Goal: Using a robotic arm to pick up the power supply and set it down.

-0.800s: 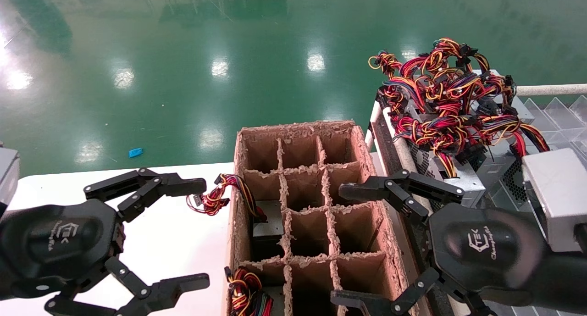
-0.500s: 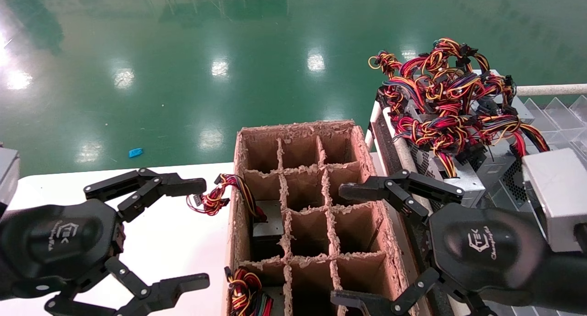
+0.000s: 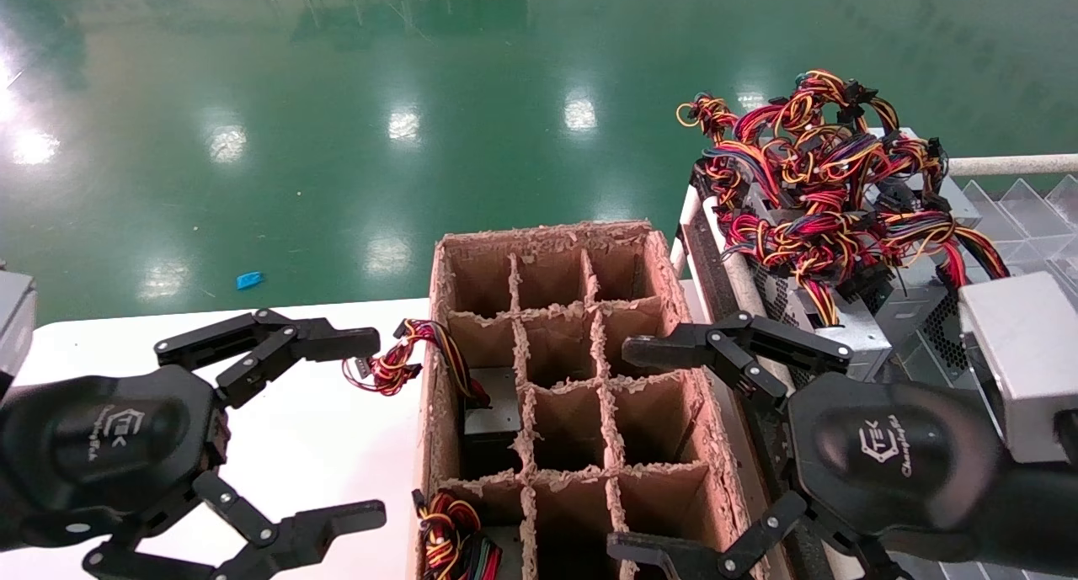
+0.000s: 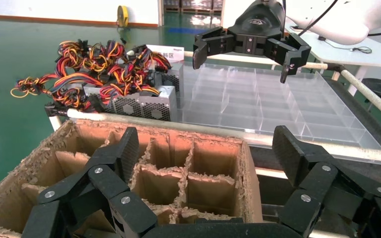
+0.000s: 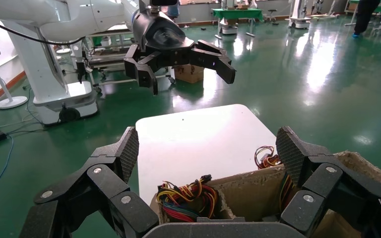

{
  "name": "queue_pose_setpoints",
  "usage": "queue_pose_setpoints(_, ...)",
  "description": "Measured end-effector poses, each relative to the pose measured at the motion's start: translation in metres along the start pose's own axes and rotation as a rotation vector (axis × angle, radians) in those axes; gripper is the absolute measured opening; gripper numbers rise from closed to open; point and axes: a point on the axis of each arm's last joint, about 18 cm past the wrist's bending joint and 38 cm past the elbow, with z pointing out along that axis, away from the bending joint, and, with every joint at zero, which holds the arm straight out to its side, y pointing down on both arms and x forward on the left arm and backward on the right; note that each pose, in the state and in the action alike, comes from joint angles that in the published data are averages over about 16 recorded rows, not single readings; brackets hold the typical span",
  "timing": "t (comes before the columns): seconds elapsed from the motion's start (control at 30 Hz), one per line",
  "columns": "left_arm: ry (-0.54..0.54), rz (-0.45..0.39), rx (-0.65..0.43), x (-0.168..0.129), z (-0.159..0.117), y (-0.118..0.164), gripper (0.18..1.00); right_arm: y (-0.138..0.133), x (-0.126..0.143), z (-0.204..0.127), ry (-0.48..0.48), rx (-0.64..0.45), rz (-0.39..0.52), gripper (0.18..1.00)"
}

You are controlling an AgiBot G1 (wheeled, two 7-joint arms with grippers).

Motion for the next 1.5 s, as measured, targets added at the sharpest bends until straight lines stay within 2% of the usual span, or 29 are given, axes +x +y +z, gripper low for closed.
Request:
queue_pose_setpoints(0.27,0.000,0.000,0.000,0.000,0.000,0.000,0.949,0.011,0.000,0.016,-0.034,-0.074,-0.027,1.000)
queue_pose_setpoints(0.53,0.000,0.000,0.000,0.000,0.000,0.000,0.851,0.031,0.004,0.056,-0.119,-0.203,-0.097,1.000)
queue_pose_setpoints(0.87,0.000,0.000,0.000,0.000,0.000,0.000,0.625,0.052,0.007,0.106,-0.195,-0.283,-0.166,1.000)
queue_pose_setpoints(1.23,0.000,0.000,0.000,0.000,0.000,0.000,0.366,0.072,0.005,0.144,-0.223,-0.285,-0.164,1.000)
queue_pose_setpoints(1.5,0.000,0.000,0.000,0.000,0.000,0.000,0.263,0.087,0.007,0.158,-0.225,-0.302,-0.141,1.000)
